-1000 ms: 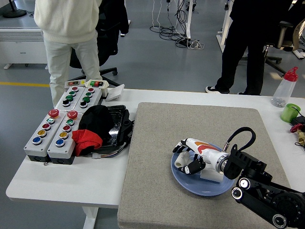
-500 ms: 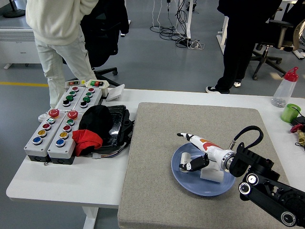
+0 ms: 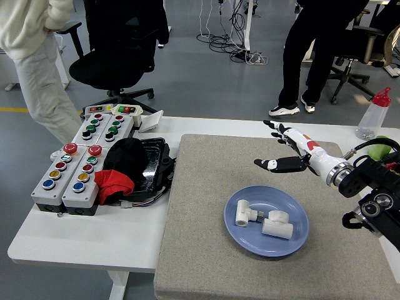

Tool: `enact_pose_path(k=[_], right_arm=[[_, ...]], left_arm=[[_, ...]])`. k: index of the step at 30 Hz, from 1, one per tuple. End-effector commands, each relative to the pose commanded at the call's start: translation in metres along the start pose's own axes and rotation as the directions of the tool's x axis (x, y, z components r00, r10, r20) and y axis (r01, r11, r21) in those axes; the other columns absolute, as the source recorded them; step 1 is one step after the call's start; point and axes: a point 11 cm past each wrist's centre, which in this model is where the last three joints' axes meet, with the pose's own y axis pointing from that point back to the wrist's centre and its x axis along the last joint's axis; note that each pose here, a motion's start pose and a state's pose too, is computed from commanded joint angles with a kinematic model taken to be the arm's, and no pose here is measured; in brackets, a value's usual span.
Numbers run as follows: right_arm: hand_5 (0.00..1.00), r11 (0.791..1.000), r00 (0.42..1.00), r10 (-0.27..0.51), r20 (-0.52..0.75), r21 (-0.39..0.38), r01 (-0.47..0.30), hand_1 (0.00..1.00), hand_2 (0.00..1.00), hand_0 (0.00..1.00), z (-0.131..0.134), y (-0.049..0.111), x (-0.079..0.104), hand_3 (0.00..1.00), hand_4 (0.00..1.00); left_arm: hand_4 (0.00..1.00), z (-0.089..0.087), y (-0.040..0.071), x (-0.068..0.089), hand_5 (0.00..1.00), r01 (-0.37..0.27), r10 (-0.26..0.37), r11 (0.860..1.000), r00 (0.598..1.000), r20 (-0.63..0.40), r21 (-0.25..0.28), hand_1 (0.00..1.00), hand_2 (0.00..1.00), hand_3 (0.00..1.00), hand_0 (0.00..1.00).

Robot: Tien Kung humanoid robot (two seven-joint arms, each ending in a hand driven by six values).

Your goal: Pick pipe place plate twice

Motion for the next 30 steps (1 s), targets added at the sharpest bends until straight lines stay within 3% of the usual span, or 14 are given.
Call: enact_pose_path(k=[1,5,6,7,11,12,13,18,19,22,24,25,30], right_arm=[[0.37,1.0,0.999,0.024,0.045,0.005,-0.024,0.916,0.998,0.968,0.0,0.001,0.008,0.998,0.785],[0.37,0.988,0.952,0.151,0.267,-0.005,-0.155,0.916,0.998,0.968,0.016,0.013,0.051,0.998,0.785],[0.37,0.982,0.931,0.185,0.316,-0.015,-0.19,0.916,0.998,0.968,0.023,0.018,0.061,0.998,0.785],[0.484,0.975,0.904,0.215,0.369,-0.03,-0.22,0.88,0.975,0.921,0.031,0.023,0.07,0.946,0.661],[0.484,0.956,0.795,0.283,0.537,-0.085,-0.282,0.88,0.975,0.921,0.054,0.04,0.092,0.946,0.661],[0.484,0.953,0.768,0.288,0.572,-0.094,-0.287,0.88,0.975,0.921,0.057,0.042,0.095,0.946,0.661],[0.546,0.947,0.728,0.306,0.613,-0.115,-0.301,0.864,0.955,0.91,0.066,0.048,0.1,0.926,0.646],[0.546,0.93,0.59,0.346,0.73,-0.186,-0.317,0.864,0.955,0.91,0.095,0.07,0.111,0.926,0.646],[0.634,0.928,0.582,0.351,0.733,-0.191,-0.319,0.856,0.941,0.905,0.097,0.072,0.112,0.908,0.629],[0.634,0.916,0.525,0.376,0.764,-0.22,-0.336,0.856,0.941,0.905,0.111,0.085,0.118,0.908,0.629],[0.634,0.909,0.506,0.389,0.77,-0.231,-0.347,0.856,0.941,0.905,0.117,0.091,0.121,0.908,0.629],[0.687,0.904,0.496,0.398,0.772,-0.238,-0.356,0.851,0.933,0.899,0.12,0.095,0.123,0.897,0.622],[0.687,0.886,0.462,0.43,0.776,-0.262,-0.383,0.851,0.933,0.899,0.131,0.108,0.129,0.897,0.622]], left_arm=[[0.473,0.0,0.0,0.0,0.998,0.0,0.0,1.0,1.0,0.0,0.0,0.64,0.664,0.607,0.67],[0.473,0.0,0.0,0.0,0.998,-0.001,0.001,1.0,1.0,0.001,0.0,0.64,0.664,0.607,0.67],[0.473,0.0,0.0,0.0,0.998,-0.001,0.001,1.0,1.0,0.001,0.0,0.64,0.664,0.607,0.67],[0.471,0.001,0.0,0.0,0.998,-0.002,0.002,1.0,1.0,0.001,0.0,0.64,0.664,0.607,0.67],[0.471,0.0,0.0,0.0,0.998,-0.003,0.003,1.0,1.0,0.002,0.0,0.64,0.664,0.607,0.67],[0.471,0.0,0.0,0.0,0.998,-0.003,0.003,1.0,1.0,0.002,0.0,0.64,0.664,0.607,0.67],[0.471,0.001,0.0,0.001,0.998,-0.003,0.003,1.0,1.0,0.002,0.0,0.64,0.664,0.607,0.67],[0.471,0.001,0.0,0.001,0.998,-0.004,0.004,1.0,1.0,0.004,-0.001,0.64,0.664,0.607,0.67],[0.47,0.001,0.0,0.001,0.998,-0.004,0.004,1.0,1.0,0.004,-0.002,0.641,0.664,0.607,0.669],[0.47,0.002,0.0,0.001,0.998,-0.005,0.005,1.0,1.0,0.004,-0.003,0.641,0.664,0.607,0.669],[0.47,0.002,0.0,0.001,0.998,-0.005,0.005,1.0,1.0,0.004,-0.004,0.641,0.664,0.607,0.669],[0.468,0.002,0.0,0.001,0.998,-0.005,0.005,1.0,1.0,0.005,-0.005,0.641,0.664,0.606,0.669],[0.468,0.003,0.0,0.002,0.998,-0.007,0.007,1.0,1.0,0.005,-0.007,0.641,0.664,0.606,0.669]])
